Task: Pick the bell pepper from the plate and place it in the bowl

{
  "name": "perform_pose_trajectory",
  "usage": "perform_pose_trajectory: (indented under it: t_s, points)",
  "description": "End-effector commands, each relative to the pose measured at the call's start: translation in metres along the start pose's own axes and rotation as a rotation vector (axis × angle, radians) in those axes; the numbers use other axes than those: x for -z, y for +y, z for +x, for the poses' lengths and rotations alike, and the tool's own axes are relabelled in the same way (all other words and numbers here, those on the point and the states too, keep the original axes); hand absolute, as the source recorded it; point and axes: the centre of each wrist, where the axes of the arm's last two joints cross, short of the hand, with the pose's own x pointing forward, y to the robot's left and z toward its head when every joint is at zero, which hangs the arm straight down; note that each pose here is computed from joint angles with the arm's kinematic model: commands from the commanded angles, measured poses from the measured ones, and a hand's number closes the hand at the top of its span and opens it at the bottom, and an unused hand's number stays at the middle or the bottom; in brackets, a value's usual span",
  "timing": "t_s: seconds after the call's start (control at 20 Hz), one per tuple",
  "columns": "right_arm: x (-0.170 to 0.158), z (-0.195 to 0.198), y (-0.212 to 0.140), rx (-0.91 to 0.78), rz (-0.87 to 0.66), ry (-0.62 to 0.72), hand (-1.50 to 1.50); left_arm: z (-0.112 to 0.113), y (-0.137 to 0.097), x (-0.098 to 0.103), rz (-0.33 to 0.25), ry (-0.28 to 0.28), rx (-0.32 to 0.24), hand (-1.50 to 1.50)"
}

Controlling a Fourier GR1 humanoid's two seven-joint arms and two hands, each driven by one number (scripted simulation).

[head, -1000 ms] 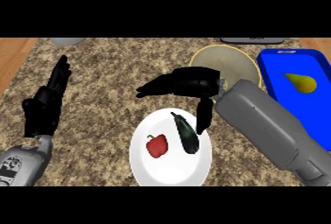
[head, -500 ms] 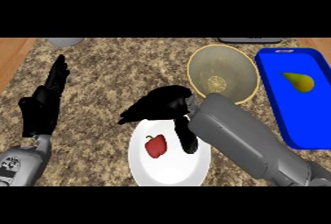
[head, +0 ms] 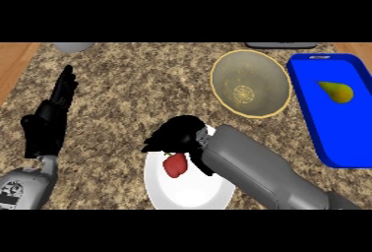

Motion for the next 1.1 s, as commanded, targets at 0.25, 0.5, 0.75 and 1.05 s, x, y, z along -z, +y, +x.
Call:
perform_pose_trajectory:
  t_s: [0.25,0.5,0.75,1.05]
  points:
    - [0.027,-0.012,0.006,0.006,0.003,0.042,-1.5,-0.002,0.005,-0.003,-0.012,-0.01,-0.014,0.0]
    - [0.035,-0.02,0.035,-0.019,0.018,0.049,-1.5,-0.001,0.015,0.007,-0.006,-0.012,0.005,0.0]
    - [0.038,-0.025,0.053,-0.003,0.012,0.038,-1.5,-0.004,0.015,0.0,-0.028,0.002,-0.004,0.0]
    - [0.041,-0.024,0.051,-0.125,0.015,-0.028,1.5,0.002,0.005,0.01,-0.005,0.001,0.005,0.0]
